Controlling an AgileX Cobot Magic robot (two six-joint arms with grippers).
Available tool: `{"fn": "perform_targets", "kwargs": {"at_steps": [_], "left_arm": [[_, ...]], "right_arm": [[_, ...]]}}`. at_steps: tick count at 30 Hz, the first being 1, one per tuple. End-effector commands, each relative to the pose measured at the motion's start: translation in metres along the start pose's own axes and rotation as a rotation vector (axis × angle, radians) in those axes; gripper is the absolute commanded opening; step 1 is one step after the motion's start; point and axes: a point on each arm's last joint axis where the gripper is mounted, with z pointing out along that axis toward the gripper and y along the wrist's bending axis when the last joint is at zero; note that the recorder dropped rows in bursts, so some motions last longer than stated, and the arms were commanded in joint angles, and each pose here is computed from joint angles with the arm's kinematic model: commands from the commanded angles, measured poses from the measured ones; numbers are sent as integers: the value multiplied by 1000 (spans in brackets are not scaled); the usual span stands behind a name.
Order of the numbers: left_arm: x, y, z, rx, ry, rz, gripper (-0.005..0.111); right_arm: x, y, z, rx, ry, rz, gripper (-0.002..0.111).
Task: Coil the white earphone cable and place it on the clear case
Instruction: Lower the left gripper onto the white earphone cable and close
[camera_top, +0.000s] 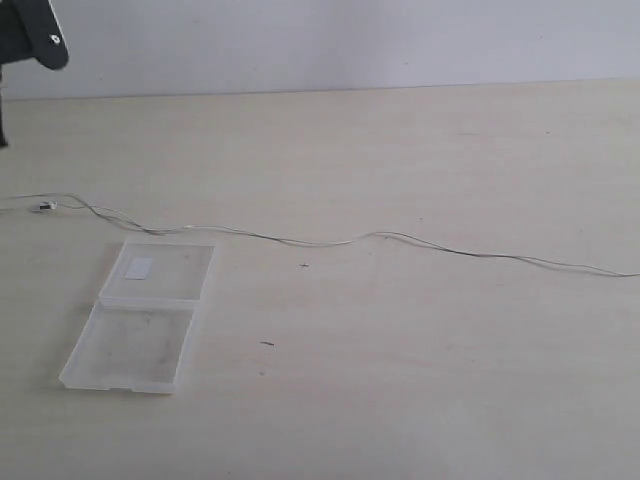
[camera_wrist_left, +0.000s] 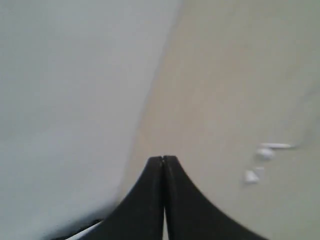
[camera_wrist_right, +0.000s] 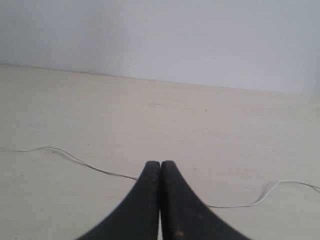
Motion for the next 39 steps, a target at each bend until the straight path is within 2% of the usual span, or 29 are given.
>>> {"fn": "perform_targets", "kwargs": {"at_steps": [1, 4, 7, 9, 11, 12, 13, 14, 15, 16, 19, 25, 33, 39], "left_arm": [[-46, -33, -22, 562, -194, 47, 0], [-73, -36, -40, 797, -309, 33, 0], [-99, -33, -56, 913, -377, 14, 0], [-123, -35, -64, 919, -419, 54, 4], [-148, -46, -73, 915, -456, 116, 20], [-165, -57, -77, 895, -469, 173, 33], [-172, -62, -78, 883, -475, 193, 37], [-187, -76, -79, 859, -480, 247, 42], [-194, -81, -79, 849, -483, 269, 42], [-207, -95, -78, 841, -485, 314, 42], [-230, -119, -68, 867, -468, 341, 42], [-241, -147, -40, 934, -353, 355, 42], [-242, -165, -27, 959, -317, 350, 42], [-244, -169, -24, 957, -320, 320, 42]], "right_arm": [[0, 0, 0, 3, -17, -3, 0], [0, 0, 0, 3, -17, -3, 0], [0, 0, 0, 3, -17, -3, 0], [0, 0, 0, 3, -17, -3, 0], [0, 0, 0, 3, -17, -3, 0], [0, 0, 0, 3, -17, -3, 0], [0, 0, 0, 3, -17, -3, 0], [0, 0, 0, 3, -17, -3, 0], [0, 0, 0, 3, -17, -3, 0], [0, 0, 0, 3, -17, -3, 0], [0, 0, 0, 3, -17, -3, 0], [0, 0, 0, 3, -17, -3, 0], [0, 0, 0, 3, -17, -3, 0], [0, 0, 0, 3, -17, -3, 0]]}}
